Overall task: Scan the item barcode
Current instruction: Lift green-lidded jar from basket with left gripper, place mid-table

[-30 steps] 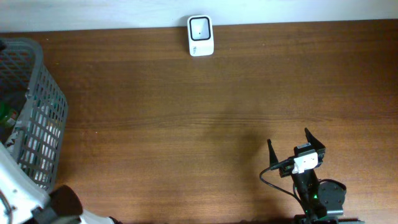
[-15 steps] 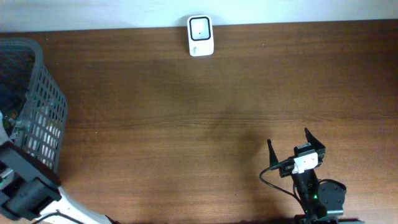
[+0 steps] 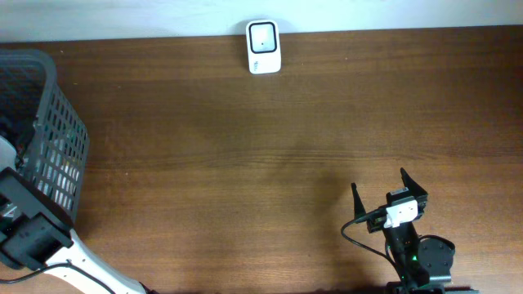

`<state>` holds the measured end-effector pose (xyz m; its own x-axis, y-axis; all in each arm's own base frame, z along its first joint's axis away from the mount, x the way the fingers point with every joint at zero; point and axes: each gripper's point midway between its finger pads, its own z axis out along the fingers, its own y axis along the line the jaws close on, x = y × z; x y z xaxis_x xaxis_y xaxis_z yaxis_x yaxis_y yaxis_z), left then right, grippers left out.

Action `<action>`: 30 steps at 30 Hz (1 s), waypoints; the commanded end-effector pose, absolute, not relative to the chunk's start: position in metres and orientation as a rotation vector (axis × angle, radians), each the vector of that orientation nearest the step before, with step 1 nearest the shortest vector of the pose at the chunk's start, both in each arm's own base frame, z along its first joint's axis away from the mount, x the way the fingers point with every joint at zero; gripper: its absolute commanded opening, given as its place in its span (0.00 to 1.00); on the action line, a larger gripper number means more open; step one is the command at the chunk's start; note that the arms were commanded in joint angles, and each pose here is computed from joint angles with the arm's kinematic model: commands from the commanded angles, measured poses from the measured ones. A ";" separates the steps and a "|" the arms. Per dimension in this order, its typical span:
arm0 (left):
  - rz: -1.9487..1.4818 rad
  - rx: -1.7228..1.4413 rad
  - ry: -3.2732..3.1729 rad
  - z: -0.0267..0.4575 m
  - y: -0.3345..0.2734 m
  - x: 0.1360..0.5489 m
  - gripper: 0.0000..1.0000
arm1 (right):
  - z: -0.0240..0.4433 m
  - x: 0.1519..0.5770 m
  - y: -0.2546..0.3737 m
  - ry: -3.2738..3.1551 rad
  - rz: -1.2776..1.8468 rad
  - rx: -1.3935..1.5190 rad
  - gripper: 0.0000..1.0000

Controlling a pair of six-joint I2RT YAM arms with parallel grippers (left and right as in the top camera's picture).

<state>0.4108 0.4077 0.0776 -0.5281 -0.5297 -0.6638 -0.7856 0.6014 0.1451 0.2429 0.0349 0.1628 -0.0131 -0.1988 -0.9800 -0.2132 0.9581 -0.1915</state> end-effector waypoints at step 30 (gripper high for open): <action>-0.207 0.144 2.689 0.075 -0.241 0.454 0.50 | 0.160 0.243 0.036 1.598 0.025 -0.324 0.98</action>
